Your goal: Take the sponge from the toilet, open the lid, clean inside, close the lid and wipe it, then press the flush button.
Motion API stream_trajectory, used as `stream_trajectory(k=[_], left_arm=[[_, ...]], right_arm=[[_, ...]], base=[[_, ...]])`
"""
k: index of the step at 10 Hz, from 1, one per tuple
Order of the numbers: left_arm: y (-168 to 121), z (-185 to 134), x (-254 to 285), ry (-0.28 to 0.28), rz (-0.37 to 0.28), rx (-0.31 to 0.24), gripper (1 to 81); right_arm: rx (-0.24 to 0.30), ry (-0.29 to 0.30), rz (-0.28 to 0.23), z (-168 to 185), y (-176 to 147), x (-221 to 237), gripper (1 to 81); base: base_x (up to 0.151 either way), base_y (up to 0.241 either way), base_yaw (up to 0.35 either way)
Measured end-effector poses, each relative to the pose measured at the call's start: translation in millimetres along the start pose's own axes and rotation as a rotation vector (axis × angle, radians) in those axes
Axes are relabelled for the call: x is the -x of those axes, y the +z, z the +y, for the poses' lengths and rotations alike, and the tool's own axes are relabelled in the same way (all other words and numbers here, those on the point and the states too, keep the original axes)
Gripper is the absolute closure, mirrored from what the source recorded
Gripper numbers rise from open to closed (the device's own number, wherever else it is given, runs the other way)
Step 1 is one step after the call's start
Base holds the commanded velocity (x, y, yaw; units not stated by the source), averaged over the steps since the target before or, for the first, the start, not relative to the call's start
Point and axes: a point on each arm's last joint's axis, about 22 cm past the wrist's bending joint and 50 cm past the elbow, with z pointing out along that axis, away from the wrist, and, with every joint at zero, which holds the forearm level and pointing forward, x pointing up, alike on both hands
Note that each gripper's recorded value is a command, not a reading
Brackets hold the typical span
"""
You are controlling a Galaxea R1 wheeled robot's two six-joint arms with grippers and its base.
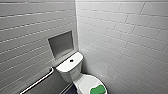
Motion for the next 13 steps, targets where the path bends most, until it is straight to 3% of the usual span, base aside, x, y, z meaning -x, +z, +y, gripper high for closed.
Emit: stream_trajectory(k=[2,4,5,8,11,13], left_arm=[[3.7,7.3,8.7,-0.016,-0.039,0.011,1.0],[4.4,0.8,11.4,-0.028,-0.071,0.002,1.0],[4.5,-5.2,11.6,-0.031,-0.083,-0.011,1.0],[10.0,-1.8,-3.3,-0.028,-0.073,-0.007,1.0],[16.0,-5.4,-32.4,-0.016,-0.040,-0.009,1.0],[23.1,-11.4,-34.6,-0.021,-0.054,-0.026,1.0]], right_arm=[[0.005,0.047,-0.023,23.3,-27.4,-2.1,1.0],[0.005,0.087,-0.016,34.2,-41.2,-26.0,1.0],[-0.020,0.103,0.003,26.8,-46.9,-47.3,1.0],[-0.026,0.080,0.108,44.1,-82.7,-139.7,1.0],[-0.078,0.048,0.219,18.4,-92.0,-238.9,1.0],[-0.063,0.073,0.250,32.9,-100.7,-275.9,1.0]], base=[[0.000,0.000,0.000],[0.000,0.000,0.000],[0.000,0.000,0.000],[0.000,0.000,0.000],[0.000,0.000,0.000],[0.000,0.000,0.000]])
